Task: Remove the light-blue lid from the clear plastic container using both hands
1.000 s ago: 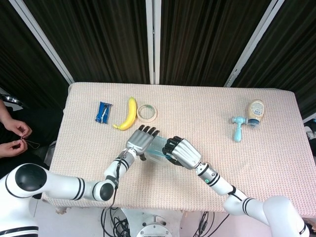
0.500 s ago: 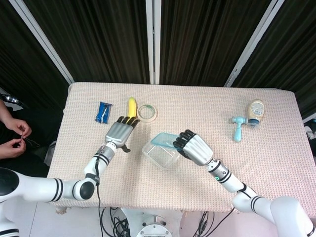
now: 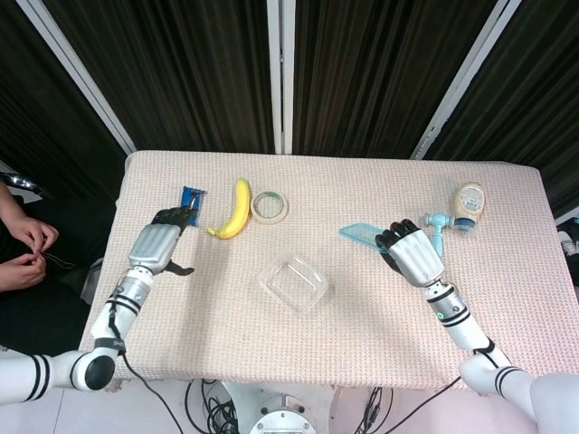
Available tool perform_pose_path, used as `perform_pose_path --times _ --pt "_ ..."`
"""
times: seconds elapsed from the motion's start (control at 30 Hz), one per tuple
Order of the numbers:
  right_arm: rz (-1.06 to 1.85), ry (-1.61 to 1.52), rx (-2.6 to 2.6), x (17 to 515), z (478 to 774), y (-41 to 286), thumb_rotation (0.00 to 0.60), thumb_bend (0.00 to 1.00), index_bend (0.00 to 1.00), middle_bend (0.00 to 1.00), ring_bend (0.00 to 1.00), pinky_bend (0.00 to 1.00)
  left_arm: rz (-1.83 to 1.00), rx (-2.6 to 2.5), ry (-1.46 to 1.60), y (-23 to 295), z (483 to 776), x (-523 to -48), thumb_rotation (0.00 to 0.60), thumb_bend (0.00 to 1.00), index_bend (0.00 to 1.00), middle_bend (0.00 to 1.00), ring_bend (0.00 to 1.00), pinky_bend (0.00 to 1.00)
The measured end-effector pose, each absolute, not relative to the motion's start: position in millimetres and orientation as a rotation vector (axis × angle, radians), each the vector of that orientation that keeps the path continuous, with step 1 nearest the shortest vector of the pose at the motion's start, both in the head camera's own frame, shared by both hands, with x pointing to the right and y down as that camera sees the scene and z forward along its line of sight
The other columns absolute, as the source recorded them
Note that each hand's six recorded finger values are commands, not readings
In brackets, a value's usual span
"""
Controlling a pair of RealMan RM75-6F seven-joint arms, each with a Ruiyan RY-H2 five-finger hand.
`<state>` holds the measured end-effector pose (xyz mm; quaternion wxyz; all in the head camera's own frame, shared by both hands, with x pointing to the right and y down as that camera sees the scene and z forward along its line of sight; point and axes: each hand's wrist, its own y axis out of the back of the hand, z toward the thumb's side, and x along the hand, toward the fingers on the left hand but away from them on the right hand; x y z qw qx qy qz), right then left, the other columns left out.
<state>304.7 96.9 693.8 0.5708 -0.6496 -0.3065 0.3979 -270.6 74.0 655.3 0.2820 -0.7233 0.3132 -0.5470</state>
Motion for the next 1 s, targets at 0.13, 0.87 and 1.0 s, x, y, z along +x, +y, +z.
perform_pose_path --times 0.13,0.87,1.0 --pt "1.049 -0.653 -1.522 320 705 107 0.600 0.16 0.00 0.07 0.00 0.04 -1.451 -1.883 0.898 78 644 -293 0.600 0.00 0.00 0.00 0.00 0.00" --pt "1.391 -0.877 -1.668 407 594 149 0.600 0.08 0.00 0.09 0.00 0.05 -1.559 -1.538 1.140 149 593 -453 0.600 0.00 0.02 0.00 0.00 0.00" --pt "1.353 -0.992 -1.620 418 574 156 0.600 0.08 0.00 0.10 0.00 0.05 -1.566 -1.532 1.158 169 589 -461 0.600 0.00 0.02 0.00 0.00 0.00"
